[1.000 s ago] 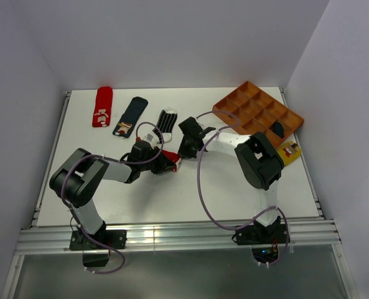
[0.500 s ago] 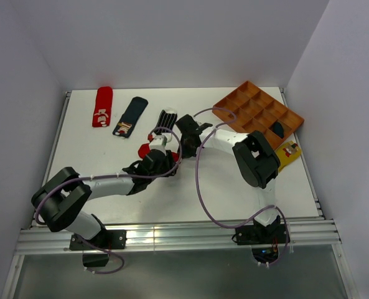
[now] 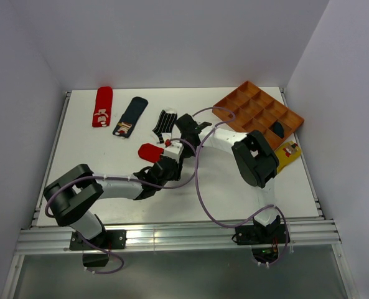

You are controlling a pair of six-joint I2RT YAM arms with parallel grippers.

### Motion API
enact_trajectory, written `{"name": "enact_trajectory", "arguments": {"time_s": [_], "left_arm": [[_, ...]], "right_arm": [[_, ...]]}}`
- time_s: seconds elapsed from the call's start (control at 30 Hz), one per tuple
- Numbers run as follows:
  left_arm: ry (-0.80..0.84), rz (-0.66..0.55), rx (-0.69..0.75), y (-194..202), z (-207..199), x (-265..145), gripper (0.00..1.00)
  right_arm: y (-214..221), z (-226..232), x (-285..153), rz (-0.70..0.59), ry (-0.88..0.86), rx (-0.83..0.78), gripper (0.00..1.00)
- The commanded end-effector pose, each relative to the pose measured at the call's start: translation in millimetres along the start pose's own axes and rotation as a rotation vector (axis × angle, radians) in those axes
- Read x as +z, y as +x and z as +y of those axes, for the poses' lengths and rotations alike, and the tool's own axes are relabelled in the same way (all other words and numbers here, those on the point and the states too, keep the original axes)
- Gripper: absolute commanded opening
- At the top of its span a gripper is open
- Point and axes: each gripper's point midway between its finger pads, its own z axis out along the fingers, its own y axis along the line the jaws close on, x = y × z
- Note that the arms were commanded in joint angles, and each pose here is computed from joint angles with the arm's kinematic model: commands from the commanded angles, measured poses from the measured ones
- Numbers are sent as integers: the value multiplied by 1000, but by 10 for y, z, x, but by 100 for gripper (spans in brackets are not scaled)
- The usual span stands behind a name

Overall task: Roll the socks
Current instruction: Roll the sock at the center of the board.

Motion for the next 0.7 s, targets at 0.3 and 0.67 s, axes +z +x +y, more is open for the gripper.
{"name": "enact_trajectory", "arguments": {"time_s": [0.3,0.67], "left_arm": [[-138,17,54,50,131,210,46],[-189,146,99,330,172,321,45]], "right_arm": [[89,-121,104,28,54,-21,0],[65,-105,93,27,54,-26,0]]}}
